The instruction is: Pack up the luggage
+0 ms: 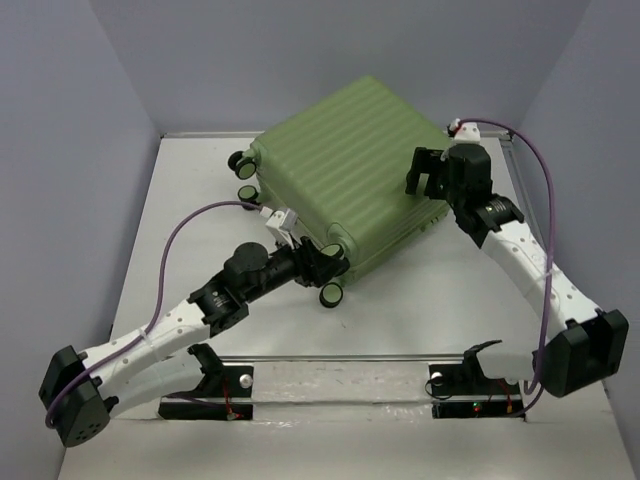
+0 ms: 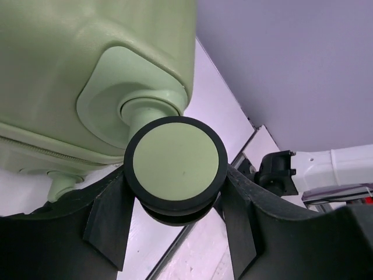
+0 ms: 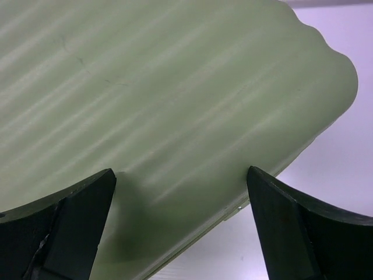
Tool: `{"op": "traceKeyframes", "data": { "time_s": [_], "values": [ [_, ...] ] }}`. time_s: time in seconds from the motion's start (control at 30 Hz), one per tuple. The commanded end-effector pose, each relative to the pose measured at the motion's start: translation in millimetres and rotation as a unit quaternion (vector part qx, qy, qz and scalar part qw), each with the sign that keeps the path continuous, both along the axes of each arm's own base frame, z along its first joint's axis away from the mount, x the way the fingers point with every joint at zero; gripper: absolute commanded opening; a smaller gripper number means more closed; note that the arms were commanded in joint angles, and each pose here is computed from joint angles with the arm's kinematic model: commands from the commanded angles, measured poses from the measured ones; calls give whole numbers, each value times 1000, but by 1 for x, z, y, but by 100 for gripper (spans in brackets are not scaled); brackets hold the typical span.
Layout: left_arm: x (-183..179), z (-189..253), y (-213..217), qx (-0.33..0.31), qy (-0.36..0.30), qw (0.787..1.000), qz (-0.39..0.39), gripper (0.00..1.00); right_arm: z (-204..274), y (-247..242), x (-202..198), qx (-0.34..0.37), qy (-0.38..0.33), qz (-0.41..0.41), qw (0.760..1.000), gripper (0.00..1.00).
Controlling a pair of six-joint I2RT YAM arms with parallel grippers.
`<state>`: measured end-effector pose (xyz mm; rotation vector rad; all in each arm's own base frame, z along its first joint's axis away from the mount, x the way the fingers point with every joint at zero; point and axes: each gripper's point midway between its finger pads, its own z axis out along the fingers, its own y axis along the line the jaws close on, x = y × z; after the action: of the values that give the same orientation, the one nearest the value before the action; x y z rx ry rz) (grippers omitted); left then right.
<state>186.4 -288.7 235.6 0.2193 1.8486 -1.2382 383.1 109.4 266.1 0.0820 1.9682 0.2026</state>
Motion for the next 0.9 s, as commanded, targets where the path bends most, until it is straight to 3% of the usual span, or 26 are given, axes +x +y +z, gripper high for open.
{"op": "traceKeyframes", "data": {
  "time_s": [0.0, 0.1, 0.23, 0.3, 0.4, 0.5, 0.53, 0.63, 0.7, 0.77, 0.8, 0.83, 0.87],
  "values": [
    [-33, 45, -41, -61, -12, 992, -109, 6, 22, 118, -3, 64, -12, 294, 954, 98],
    [-35, 52, -52, -67, -14, 990, -126, 6, 43, 130, -7, 76, -29, 332, 940, 99],
    [-36, 59, -68, -75, -9, 987, -144, 6, 56, 125, -16, 85, -29, 321, 943, 99],
    [-34, 63, -72, -81, -8, 987, -141, 6, 61, 111, -35, 94, -35, 296, 950, 91],
    [-27, 69, -74, -85, -13, 988, -128, 6, 66, 89, -57, 116, -58, 247, 960, 76],
    [-21, 78, -75, -92, -16, 989, -115, 6, 52, 72, -97, 148, -79, 231, 958, 47],
    [-19, 82, -75, -96, -18, 989, -111, 6, 31, 66, -111, 156, -71, 225, 959, 27],
    [-14, 86, -75, -101, -18, 990, -100, 6, -2, 61, -125, 182, -63, 212, 958, 9],
    [-12, 86, -76, -105, -16, 990, -97, 6, -32, 65, -141, 198, -56, 234, 950, 8],
    [-10, 86, -77, -106, -16, 990, -95, 6, -50, 75, -157, 212, -58, 274, 936, 18],
    [-9, 85, -77, -104, -15, 990, -95, 6, -56, 78, -160, 213, -58, 280, 934, 26],
    [-8, 85, -78, -105, -14, 990, -94, 6, -62, 83, -165, 211, -57, 290, 932, 43],
    [-8, 85, -78, -105, -15, 990, -95, 6, -66, 86, -168, 207, -58, 296, 931, 48]
  ]
}}
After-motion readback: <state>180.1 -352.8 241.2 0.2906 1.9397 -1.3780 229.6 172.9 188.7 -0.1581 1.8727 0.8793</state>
